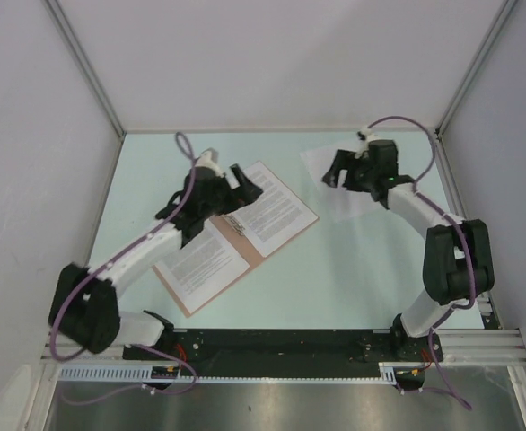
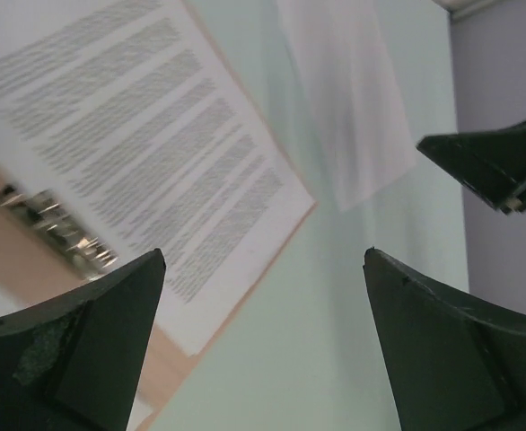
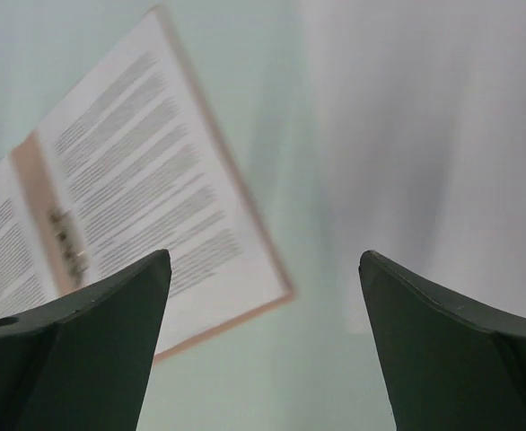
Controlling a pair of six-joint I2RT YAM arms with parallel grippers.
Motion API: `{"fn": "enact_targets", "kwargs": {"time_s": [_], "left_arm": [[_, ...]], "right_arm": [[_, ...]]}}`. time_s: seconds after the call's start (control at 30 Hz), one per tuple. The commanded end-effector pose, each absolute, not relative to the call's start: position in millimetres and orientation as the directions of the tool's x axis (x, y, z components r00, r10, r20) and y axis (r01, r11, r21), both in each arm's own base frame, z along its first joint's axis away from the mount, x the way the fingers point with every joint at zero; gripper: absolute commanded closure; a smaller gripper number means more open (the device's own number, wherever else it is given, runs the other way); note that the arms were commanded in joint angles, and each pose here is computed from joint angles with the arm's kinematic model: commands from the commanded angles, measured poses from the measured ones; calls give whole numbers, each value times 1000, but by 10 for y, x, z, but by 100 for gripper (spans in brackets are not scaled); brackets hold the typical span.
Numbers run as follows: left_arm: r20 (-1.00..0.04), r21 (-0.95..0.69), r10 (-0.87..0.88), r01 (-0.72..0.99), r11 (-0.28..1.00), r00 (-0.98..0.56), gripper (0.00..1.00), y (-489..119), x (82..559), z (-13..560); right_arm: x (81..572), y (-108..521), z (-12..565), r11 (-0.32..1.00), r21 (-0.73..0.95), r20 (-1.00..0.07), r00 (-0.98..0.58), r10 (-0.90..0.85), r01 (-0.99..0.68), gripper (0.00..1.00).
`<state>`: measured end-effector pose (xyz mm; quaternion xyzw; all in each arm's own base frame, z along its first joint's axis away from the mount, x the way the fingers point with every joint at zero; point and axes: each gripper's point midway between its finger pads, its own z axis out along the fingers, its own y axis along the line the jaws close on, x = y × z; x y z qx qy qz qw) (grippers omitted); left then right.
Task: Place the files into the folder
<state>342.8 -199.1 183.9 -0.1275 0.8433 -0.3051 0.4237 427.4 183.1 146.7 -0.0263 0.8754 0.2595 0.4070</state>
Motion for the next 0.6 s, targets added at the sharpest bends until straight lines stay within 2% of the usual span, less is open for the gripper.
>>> {"fn": "enact_targets", "kwargs": {"time_s": [0.0, 0.13, 0.23, 0.27, 0.3, 0.33, 0.37, 0.47, 0.5, 0.57], "left_arm": [[-703, -671, -433, 324, 667, -565, 2, -2971, 3718, 2413], [-665, -714, -396, 386, 584, -632, 3, -3792, 4010, 2227], [-655, -742, -397, 447, 500, -643, 4, -4258, 4102, 2368], [-640, -747, -374, 432, 505, -671, 3, -4397, 4166, 2093], [-633, -756, -371, 439, 486, -679, 4, -4531, 4163, 2059], [-640, -759, -393, 466, 455, -660, 4, -4646, 4242, 2227], [-624, -765, -377, 437, 473, -685, 4, -4743, 4312, 1915], [-571, -806, -402, 394, 442, -716, 5, -4945, 4432, 1797], [-528, -827, -404, 344, 445, -747, 5, -4996, 4467, 1539], [-512, -840, -421, 333, 429, -749, 7, -5074, 4552, 1515]], "right_arm": [[4565, 793, 1351, 913, 392, -726, -647, 234, -110, 7], [4849, 161, 1264, 904, 427, -712, -624, 323, -19, 6], [4978, -98, 1117, 918, 396, -709, -626, 325, 28, 5], [5044, -154, 1146, 923, 383, -720, -617, 319, 31, 5], [5092, -208, 1146, 926, 375, -724, -611, 319, 39, 5], [5103, -274, 1018, 924, 376, -701, -631, 331, 67, 5], [5178, -327, 1072, 925, 375, -710, -621, 333, 68, 5], [5211, -392, 867, 914, 393, -660, -663, 354, 96, 6], [5273, -413, 882, 919, 384, -665, -664, 341, 88, 6], [5269, -409, 726, 921, 377, -630, -701, 334, 100, 7]]}}
